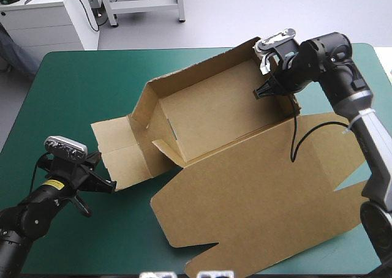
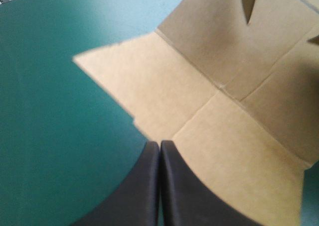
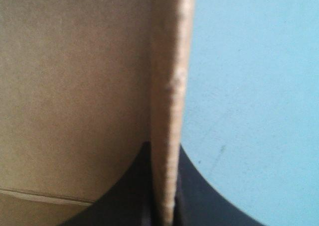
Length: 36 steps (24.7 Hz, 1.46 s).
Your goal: Fold the box
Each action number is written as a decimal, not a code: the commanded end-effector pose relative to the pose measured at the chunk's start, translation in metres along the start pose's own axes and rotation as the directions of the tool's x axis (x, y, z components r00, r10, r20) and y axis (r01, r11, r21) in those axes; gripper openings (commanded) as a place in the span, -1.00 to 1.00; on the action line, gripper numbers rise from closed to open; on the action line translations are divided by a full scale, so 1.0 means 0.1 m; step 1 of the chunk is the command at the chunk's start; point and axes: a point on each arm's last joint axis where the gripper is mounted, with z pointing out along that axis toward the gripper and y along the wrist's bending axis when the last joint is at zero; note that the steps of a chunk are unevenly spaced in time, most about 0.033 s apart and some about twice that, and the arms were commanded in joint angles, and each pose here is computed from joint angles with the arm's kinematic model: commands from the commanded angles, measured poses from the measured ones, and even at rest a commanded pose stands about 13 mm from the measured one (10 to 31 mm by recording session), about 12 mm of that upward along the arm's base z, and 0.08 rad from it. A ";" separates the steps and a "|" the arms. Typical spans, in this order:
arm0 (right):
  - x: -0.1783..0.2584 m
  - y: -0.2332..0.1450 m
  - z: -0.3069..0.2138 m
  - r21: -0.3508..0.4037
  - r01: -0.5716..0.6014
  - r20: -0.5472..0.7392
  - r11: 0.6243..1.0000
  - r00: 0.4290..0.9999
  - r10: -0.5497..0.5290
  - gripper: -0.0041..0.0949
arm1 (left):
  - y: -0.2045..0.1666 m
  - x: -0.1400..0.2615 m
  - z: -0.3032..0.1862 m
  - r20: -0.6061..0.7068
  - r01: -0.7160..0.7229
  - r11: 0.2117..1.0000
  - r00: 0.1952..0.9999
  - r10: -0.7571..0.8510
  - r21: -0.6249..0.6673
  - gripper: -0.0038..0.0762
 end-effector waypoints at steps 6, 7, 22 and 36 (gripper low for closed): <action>0.16 -0.13 -0.99 0.125 -0.050 0.210 0.991 0.977 0.023 -0.95 | 0.11 -0.21 -0.02 0.165 0.040 0.995 0.986 -0.023 -0.095 -0.93; 0.18 -0.13 -1.05 0.127 -0.054 0.225 0.990 0.974 0.025 -0.95 | 0.11 -0.21 -0.03 0.165 0.040 0.995 0.986 -0.023 -0.095 -0.93; 0.29 -0.41 -1.16 -0.028 -0.272 0.266 0.962 0.925 0.270 -0.95 | 0.31 -0.15 -0.02 0.175 0.214 0.960 0.967 -0.182 -0.183 -0.93; 0.32 -0.35 -1.30 -0.057 -0.234 0.299 0.971 0.924 0.240 -0.96 | 0.41 -0.24 0.82 0.002 0.470 0.883 0.883 -0.470 -0.007 -0.88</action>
